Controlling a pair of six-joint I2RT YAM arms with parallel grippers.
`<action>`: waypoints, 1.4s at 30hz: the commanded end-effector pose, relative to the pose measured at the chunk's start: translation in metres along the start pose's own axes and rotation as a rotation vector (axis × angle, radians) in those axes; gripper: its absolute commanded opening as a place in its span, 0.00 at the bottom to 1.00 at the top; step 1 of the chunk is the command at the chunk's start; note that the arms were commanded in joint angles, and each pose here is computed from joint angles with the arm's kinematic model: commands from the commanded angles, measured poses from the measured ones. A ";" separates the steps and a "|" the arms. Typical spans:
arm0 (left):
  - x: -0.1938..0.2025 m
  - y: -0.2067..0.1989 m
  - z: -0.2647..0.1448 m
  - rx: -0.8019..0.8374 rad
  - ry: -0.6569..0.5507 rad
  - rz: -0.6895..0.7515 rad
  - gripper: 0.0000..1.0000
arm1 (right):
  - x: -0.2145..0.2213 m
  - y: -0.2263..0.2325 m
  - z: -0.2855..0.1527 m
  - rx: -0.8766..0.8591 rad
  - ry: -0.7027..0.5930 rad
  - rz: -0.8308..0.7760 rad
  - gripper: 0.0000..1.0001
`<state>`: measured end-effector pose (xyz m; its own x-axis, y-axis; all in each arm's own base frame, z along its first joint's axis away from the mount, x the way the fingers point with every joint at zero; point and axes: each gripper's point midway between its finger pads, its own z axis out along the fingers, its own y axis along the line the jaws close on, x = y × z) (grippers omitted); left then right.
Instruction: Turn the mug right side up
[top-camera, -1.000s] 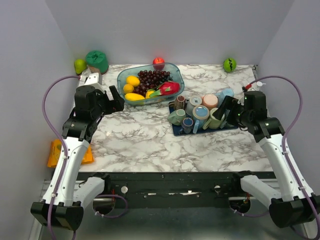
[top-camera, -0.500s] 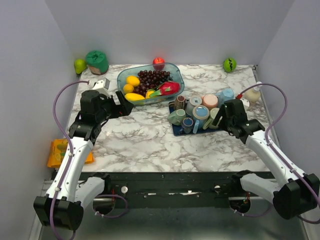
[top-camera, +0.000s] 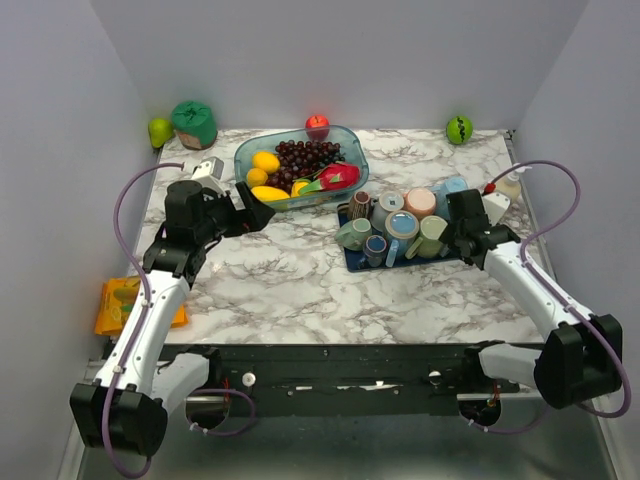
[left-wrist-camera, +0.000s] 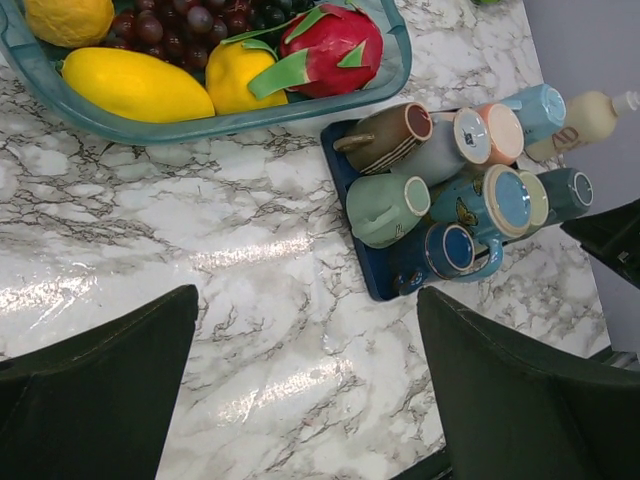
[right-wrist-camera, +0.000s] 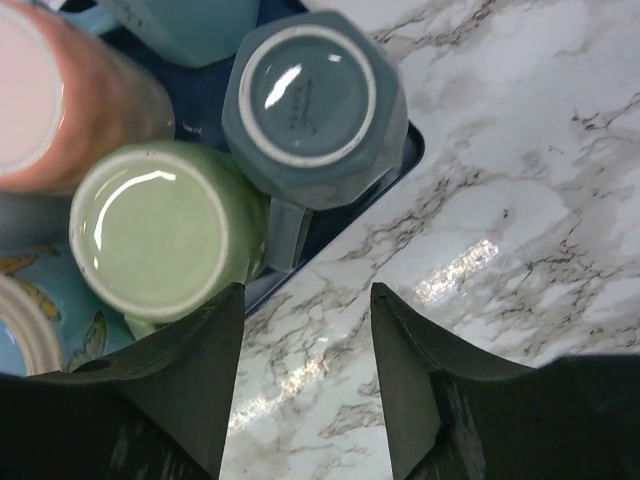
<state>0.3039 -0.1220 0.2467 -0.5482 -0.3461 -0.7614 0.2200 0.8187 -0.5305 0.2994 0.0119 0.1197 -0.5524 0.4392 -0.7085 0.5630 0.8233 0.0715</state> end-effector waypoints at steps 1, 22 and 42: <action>-0.008 -0.009 0.006 0.051 -0.007 0.002 0.99 | -0.029 0.003 0.008 0.014 -0.076 0.057 0.60; -0.009 -0.008 0.020 0.057 0.019 -0.010 0.99 | 0.005 -0.004 0.053 0.042 0.033 0.090 0.60; -0.006 -0.004 0.018 0.043 0.027 0.015 0.99 | 0.015 -0.005 0.067 0.077 0.081 0.049 0.12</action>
<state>0.3214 -0.1304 0.2338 -0.5857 -0.3411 -0.7353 0.2235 0.8040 -0.5510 0.3283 -0.0009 0.0646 -0.5630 0.5272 -0.6364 0.6204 0.7784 0.0960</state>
